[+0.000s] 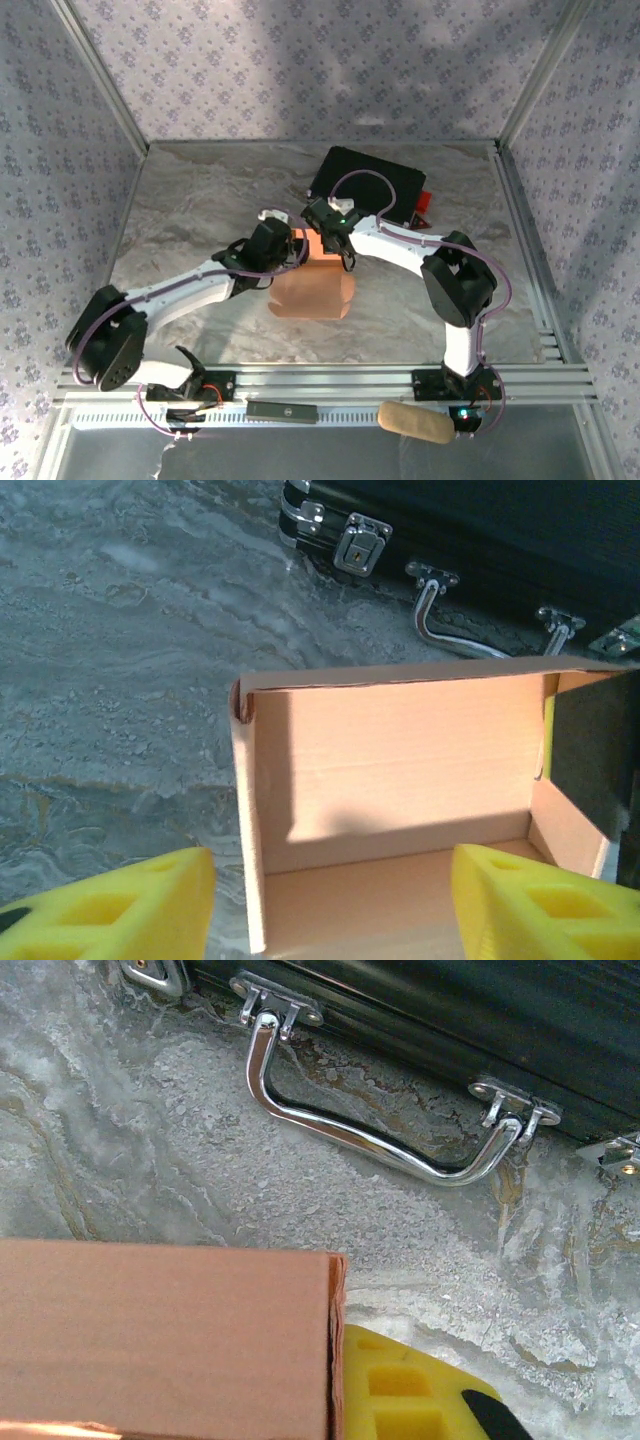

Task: Fold the paper box

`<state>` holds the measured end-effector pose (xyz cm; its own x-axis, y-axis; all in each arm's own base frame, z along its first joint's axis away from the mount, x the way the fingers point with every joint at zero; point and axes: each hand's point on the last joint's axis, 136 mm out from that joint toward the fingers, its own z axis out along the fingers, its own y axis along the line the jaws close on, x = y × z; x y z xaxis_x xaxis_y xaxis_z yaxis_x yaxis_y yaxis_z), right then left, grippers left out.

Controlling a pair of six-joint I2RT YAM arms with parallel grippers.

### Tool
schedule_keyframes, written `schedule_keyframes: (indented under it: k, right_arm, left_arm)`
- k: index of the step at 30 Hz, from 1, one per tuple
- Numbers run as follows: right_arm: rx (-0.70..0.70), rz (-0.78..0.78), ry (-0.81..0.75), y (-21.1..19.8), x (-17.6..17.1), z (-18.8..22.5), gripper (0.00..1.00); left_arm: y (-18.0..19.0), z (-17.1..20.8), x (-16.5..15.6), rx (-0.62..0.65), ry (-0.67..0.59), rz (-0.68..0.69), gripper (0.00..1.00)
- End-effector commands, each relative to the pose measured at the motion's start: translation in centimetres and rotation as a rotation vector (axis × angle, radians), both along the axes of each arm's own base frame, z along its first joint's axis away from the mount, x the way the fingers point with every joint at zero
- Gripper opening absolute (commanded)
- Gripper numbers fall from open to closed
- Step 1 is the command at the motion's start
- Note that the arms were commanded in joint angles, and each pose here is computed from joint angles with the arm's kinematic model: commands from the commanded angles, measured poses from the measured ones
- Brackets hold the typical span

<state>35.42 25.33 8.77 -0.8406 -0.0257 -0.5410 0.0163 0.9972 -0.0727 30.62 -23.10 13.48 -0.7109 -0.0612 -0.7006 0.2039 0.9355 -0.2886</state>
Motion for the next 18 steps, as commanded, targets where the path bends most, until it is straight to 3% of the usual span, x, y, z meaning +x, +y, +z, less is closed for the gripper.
schedule_keyframes:
  k: [1, 7, 12, 18]
  right_arm:
    - [0.003, -0.027, 0.027, -0.4, -0.3, -0.8, 0.0]
    - [0.014, -0.025, 0.035, -0.5, -0.4, -0.8, 0.0]
    - [0.016, -0.022, 0.044, -0.4, -0.4, -1.0, 0.0]
    - [0.017, -0.02, 0.045, -0.3, -0.4, -1.1, 0.0]
  left_arm:
    - [0.8, -1.1, -1.1, -0.008, 0.098, -0.018, 0.54]
    - [2.2, -3.6, -0.6, -0.048, 0.165, -0.058, 0.31]
    - [0.4, -3.5, -0.6, -0.082, 0.144, -0.207, 0.33]
    - [0.6, -5.5, 0.0, -0.066, 0.183, -0.216, 0.29]
